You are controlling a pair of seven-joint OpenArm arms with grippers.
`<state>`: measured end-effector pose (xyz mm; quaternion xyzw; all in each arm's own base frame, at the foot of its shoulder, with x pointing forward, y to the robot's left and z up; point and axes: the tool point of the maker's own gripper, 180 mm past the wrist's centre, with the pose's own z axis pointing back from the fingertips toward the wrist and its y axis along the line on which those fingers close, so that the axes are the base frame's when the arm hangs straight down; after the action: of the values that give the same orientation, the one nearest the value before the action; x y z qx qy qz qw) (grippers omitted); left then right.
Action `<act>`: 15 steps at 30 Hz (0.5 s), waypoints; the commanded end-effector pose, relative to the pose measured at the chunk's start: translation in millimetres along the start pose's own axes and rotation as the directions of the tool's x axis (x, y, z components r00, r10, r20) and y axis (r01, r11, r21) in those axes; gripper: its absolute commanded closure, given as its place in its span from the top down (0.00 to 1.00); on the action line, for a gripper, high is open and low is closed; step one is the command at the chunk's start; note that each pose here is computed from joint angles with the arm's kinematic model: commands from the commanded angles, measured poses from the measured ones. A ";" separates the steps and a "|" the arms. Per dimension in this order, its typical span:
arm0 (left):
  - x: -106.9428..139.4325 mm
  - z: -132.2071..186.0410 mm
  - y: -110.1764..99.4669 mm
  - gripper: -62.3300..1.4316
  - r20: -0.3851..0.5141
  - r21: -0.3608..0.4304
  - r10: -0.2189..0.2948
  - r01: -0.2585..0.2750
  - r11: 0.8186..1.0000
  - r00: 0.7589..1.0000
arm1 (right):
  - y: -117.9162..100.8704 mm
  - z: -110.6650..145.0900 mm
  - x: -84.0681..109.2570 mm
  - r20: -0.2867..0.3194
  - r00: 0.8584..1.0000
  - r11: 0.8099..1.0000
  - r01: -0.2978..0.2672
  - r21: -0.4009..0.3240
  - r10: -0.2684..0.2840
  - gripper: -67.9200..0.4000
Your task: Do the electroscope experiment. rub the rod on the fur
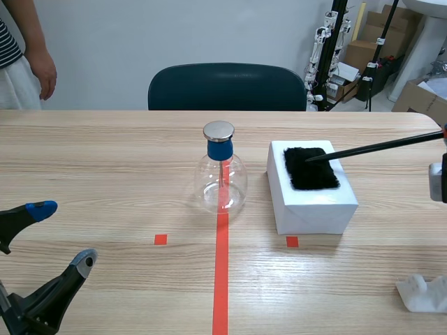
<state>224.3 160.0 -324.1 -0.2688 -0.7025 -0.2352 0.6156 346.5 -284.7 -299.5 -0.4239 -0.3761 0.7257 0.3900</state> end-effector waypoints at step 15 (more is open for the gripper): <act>6.0 1.2 4.0 1.00 0.018 0.003 -0.009 0.009 1.000 1.000 | -13.6 0.3 -32.5 -0.125 0.992 1.000 -0.013 -0.017 0.011 0.01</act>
<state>224.1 160.0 -324.2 -0.2688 -0.7024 -0.2352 0.6157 350.8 -302.4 -296.8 -0.4538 -0.3522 0.7029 0.4195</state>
